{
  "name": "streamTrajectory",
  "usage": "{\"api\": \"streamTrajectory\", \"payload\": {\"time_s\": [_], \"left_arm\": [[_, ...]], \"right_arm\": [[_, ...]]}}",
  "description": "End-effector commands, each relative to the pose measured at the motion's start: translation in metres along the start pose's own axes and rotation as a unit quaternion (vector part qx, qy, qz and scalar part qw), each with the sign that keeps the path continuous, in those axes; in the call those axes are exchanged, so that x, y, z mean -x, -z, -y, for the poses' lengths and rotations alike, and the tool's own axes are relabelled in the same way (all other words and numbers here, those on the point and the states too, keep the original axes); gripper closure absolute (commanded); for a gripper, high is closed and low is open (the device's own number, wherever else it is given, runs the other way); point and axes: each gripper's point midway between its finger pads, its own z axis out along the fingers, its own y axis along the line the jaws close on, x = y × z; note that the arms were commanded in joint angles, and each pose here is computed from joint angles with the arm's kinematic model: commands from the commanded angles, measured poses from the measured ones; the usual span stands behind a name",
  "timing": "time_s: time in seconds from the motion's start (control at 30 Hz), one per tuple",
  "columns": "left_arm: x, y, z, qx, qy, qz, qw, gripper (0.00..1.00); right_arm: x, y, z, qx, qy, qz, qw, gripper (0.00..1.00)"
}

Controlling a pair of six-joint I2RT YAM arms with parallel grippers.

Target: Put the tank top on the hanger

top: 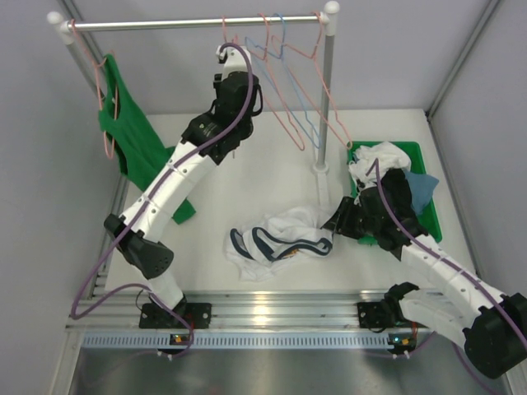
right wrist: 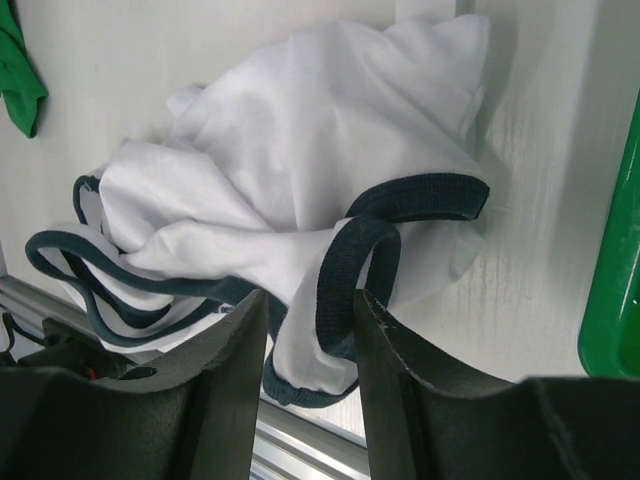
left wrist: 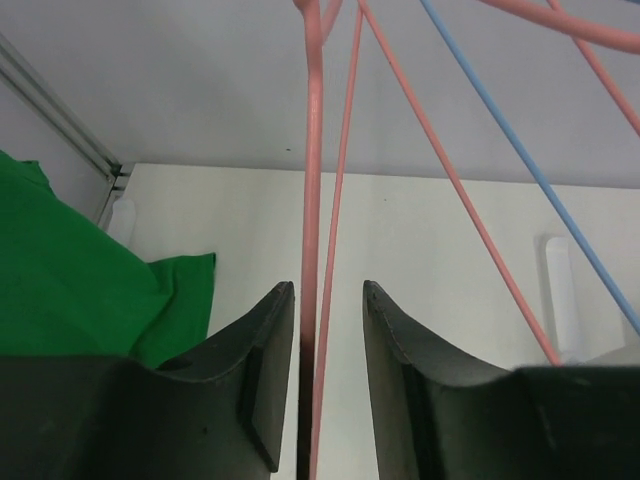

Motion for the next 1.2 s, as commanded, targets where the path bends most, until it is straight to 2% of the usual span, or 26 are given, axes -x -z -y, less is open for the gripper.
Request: {"api": "streamTrajectory", "payload": {"time_s": [0.0, 0.63, 0.8, 1.17], "left_arm": [[0.025, 0.018, -0.023, 0.010, 0.012, 0.028, 0.999, 0.62], [0.031, 0.015, -0.043, 0.007, 0.010, 0.031, 0.999, 0.87], [0.035, 0.015, -0.045, 0.004, 0.012, 0.036, 0.999, 1.00], [0.066, 0.025, -0.061, -0.011, 0.035, 0.091, 0.995, 1.00]], "right_arm": [[0.010, 0.000, -0.007, 0.020, 0.007, 0.019, 1.000, 0.60], [0.009, 0.000, -0.007, 0.019, 0.009, 0.017, 1.000, 0.61], [0.009, 0.000, -0.006, 0.018, 0.008, 0.018, 1.000, 0.61], [0.009, 0.003, -0.006, 0.016, 0.013, 0.019, 1.000, 0.61]]}}
